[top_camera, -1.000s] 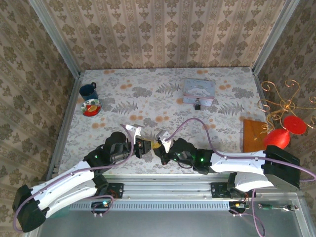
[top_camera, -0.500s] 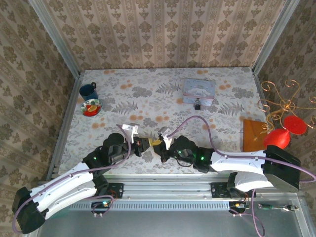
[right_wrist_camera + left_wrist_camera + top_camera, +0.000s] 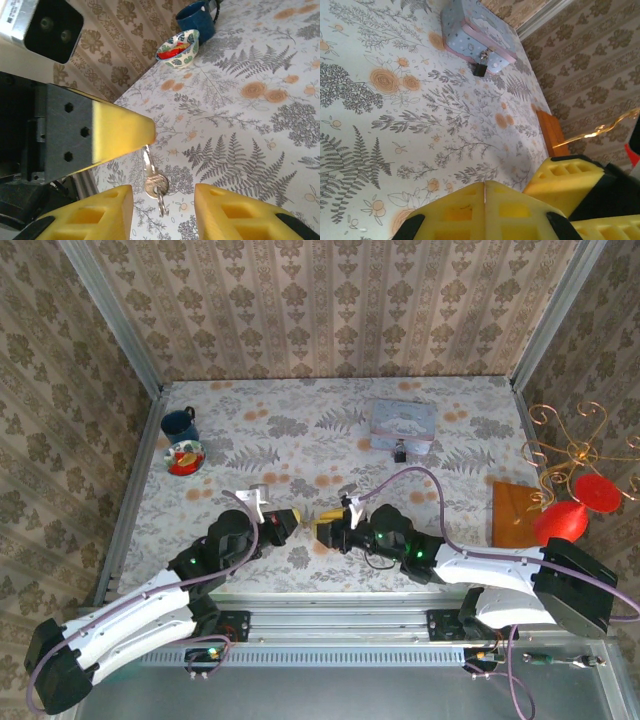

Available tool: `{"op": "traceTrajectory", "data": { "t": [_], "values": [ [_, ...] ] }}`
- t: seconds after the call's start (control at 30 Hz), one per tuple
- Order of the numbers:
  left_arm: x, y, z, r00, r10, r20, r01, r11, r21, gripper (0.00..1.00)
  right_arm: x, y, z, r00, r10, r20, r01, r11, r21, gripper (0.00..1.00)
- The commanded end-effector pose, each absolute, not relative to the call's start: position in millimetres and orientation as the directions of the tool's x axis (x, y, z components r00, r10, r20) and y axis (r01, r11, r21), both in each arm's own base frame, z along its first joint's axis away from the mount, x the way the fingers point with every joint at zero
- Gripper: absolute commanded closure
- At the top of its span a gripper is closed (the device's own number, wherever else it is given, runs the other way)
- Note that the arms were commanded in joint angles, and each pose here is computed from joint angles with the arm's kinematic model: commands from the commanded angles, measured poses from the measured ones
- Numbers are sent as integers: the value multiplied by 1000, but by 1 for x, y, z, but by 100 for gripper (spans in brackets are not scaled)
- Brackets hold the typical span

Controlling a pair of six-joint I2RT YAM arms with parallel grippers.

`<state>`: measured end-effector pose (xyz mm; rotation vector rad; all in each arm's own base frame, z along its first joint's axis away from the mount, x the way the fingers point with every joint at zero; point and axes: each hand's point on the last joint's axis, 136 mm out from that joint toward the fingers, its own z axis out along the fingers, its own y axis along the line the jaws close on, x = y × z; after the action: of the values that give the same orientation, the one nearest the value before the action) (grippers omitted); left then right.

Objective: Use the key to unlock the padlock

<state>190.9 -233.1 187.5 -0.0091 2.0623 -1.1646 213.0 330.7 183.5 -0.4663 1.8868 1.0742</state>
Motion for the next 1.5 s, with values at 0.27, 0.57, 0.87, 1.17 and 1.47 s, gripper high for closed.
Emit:
{"op": "traceTrajectory", "data": {
  "t": [0.27,0.57,0.87,1.17,1.47],
  "values": [
    [194,-223,172,-746,-505,-434,92,567,-818,100,205,342,179,-372,-41,-927,-732,628,266,64],
    [194,-239,190,-717,-483,-502,234,513,-826,100,202,329,187,-221,-45,-974,-785,601,150,59],
    [182,-255,231,-521,-314,-793,658,444,-608,100,229,312,204,-655,237,-717,-582,446,680,56],
    [174,-267,257,-464,-320,-826,789,273,-550,100,223,319,229,-703,333,-628,-576,251,778,54],
    [168,-270,272,-462,-352,-814,810,208,-549,100,216,313,243,-667,355,-655,-625,213,751,60]
  ]
}}
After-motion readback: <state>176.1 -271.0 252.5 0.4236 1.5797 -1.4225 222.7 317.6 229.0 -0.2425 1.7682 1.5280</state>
